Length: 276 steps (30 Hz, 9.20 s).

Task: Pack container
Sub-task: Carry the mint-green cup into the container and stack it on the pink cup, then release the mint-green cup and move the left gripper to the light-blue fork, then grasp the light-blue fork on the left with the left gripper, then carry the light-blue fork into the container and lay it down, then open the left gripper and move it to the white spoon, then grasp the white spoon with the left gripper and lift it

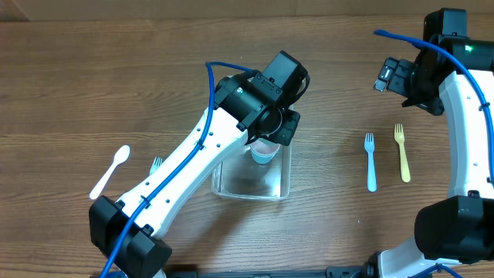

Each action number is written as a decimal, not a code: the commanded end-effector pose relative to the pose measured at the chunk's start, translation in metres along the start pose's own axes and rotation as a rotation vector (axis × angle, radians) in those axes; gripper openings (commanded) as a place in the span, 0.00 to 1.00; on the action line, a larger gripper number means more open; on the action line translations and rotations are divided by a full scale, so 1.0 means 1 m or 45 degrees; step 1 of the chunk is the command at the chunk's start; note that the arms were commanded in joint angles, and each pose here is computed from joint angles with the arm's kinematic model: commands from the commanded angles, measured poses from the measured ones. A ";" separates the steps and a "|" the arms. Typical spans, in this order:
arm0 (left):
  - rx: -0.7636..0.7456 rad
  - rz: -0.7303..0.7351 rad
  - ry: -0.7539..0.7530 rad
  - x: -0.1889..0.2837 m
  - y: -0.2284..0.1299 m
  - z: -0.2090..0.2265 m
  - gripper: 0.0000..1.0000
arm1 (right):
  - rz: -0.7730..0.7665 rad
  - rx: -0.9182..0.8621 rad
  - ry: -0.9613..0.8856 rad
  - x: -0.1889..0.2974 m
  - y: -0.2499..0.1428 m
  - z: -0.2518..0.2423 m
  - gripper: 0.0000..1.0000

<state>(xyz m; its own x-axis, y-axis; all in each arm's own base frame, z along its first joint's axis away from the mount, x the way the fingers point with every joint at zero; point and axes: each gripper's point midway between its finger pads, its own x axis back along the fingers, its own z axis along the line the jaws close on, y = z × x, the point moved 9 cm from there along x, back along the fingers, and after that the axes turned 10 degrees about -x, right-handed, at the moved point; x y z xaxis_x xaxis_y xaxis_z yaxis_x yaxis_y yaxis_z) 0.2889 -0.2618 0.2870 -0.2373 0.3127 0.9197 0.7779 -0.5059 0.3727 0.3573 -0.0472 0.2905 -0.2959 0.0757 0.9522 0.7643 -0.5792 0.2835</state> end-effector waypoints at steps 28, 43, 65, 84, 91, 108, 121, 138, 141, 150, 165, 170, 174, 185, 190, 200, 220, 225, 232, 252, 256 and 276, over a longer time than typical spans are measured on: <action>0.606 -0.066 0.527 0.151 -0.056 0.129 0.51 | -0.060 -0.008 0.023 0.014 0.003 0.000 1.00; 0.780 0.164 0.589 0.053 -0.129 0.155 0.50 | -0.060 -0.008 0.023 0.014 0.003 0.000 1.00; 0.836 0.354 0.515 -0.034 -0.243 0.209 0.72 | -0.060 -0.008 0.023 0.014 0.003 0.000 1.00; 0.724 0.397 0.509 -0.106 -0.257 0.231 0.86 | -0.060 -0.008 0.023 0.014 0.003 0.000 1.00; 0.704 0.419 0.498 -0.103 -0.251 0.233 0.40 | -0.060 -0.008 0.022 0.014 0.003 0.000 1.00; 0.762 0.478 0.463 -0.082 -0.236 0.233 0.04 | -0.060 -0.008 0.022 0.014 0.003 0.000 1.00; 0.860 0.144 0.146 -0.008 -0.132 0.228 0.04 | -0.060 -0.008 0.022 0.014 0.003 0.000 1.00; 0.520 0.006 0.034 -0.005 -0.047 0.094 0.07 | -0.060 -0.008 0.022 0.014 0.003 0.000 1.00; 0.506 0.001 0.075 -0.007 -0.046 0.089 0.10 | -0.060 -0.008 0.023 0.014 0.003 0.000 1.00; 0.494 -0.049 0.066 -0.007 -0.039 0.088 0.49 | -0.060 -0.008 0.022 0.014 0.003 0.000 1.00; 0.752 0.299 0.439 0.043 -0.123 0.220 0.57 | -0.060 -0.008 0.022 0.014 0.003 0.000 1.00; 0.819 0.427 0.471 0.045 -0.154 0.239 0.64 | -0.060 -0.008 0.023 0.014 0.003 0.000 1.00; 0.580 0.601 0.486 0.024 -0.177 0.241 0.71 | -0.060 -0.008 0.023 0.014 0.003 0.000 1.00; 0.175 0.689 0.567 -0.019 -0.201 0.257 0.75 | -0.060 -0.008 0.023 0.014 0.003 0.000 1.00; 0.271 0.667 0.584 -0.010 -0.216 0.279 0.80 | -0.060 -0.008 0.022 0.014 0.003 0.000 1.00; 0.379 0.404 0.406 -0.004 -0.237 0.314 0.75 | -0.060 -0.009 0.023 0.014 0.003 0.000 1.00; 0.301 0.525 0.251 -0.057 -0.253 0.331 0.81 | -0.060 -0.008 0.022 0.014 0.003 0.000 1.00; 0.220 0.460 0.155 -0.060 -0.249 0.326 0.83 | -0.060 -0.008 0.022 0.014 0.003 0.000 1.00; 0.149 0.455 0.108 -0.070 -0.250 0.328 0.83 | -0.060 -0.008 0.022 0.014 0.003 0.000 1.00; 0.422 0.424 0.116 -0.062 -0.276 0.344 0.48 | -0.060 -0.008 0.023 0.014 0.003 0.000 1.00; 0.407 0.408 0.121 -0.064 -0.272 0.344 0.18 | -0.060 -0.008 0.022 0.014 0.003 0.000 1.00; 0.199 0.226 0.189 -0.043 -0.146 0.320 0.04 | -0.060 -0.008 0.023 0.014 0.003 0.000 1.00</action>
<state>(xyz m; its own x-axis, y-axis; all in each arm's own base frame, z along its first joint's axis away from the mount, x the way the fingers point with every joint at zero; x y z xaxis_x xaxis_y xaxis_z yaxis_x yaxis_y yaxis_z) 0.3529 0.0713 0.1319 -0.1111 0.0835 0.9903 0.8843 -0.4465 0.1369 0.3573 -0.0473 0.2905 -0.2962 0.0761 0.9521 0.7639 -0.5795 0.2840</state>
